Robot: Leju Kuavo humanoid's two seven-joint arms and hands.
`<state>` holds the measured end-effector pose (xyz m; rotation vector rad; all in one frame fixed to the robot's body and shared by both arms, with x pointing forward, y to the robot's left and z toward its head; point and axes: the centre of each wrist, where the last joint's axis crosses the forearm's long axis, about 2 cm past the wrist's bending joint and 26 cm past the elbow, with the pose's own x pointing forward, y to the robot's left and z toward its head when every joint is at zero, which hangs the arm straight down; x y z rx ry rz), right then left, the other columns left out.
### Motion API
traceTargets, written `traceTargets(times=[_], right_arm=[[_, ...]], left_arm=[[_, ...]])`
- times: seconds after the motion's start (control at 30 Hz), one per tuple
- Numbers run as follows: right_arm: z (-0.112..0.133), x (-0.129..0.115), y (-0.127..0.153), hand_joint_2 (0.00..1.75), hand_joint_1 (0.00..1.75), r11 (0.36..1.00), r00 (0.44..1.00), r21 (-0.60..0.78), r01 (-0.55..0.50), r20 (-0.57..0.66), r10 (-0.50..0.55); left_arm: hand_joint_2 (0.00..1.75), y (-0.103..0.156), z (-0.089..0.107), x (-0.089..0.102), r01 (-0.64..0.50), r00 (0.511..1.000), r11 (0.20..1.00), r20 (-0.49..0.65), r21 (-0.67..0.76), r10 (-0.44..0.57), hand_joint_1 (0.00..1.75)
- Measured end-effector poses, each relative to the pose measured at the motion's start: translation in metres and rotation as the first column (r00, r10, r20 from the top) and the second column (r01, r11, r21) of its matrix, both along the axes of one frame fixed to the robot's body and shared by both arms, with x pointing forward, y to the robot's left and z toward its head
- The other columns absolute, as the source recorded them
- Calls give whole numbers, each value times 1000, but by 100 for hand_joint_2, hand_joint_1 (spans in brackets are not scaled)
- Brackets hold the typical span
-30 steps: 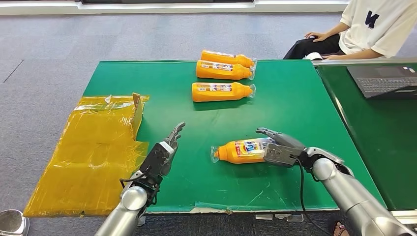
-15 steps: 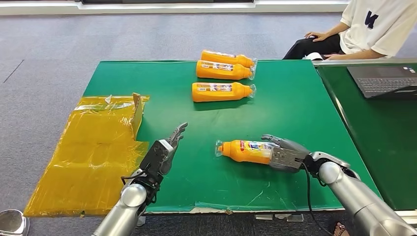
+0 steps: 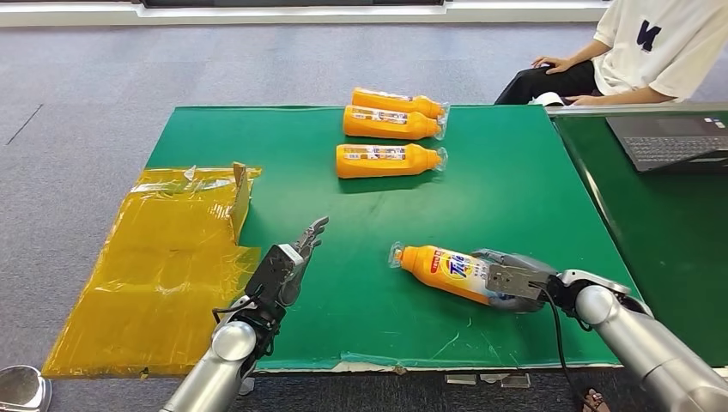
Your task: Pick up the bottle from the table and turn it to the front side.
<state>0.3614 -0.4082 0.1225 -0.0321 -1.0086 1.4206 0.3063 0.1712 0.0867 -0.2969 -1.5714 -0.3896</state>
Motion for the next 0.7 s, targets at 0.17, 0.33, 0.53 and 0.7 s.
traceTargets(times=[0.17, 0.33, 0.53, 0.7], right_arm=[[6, -8, -22, 175, 0, 999, 1000, -41, 17, -18, -18], [0, -14, -24, 175, 0, 996, 999, -82, 44, 23, -42], [-4, -17, -24, 175, 0, 993, 998, -110, 52, 41, -48], [-5, -17, -24, 175, 82, 992, 998, -112, 52, 41, -47]], left_arm=[[0, 0, -1, 0, 0, 1000, 1000, -13, 2, 0, 0], [0, -1, -1, 1, -1, 1000, 1000, -19, -2, 1, 0], [0, -2, -1, 0, -1, 1000, 1000, -22, -4, 1, 0], [0, -4, 0, 0, -1, 1000, 1000, -24, -6, 1, 0]])
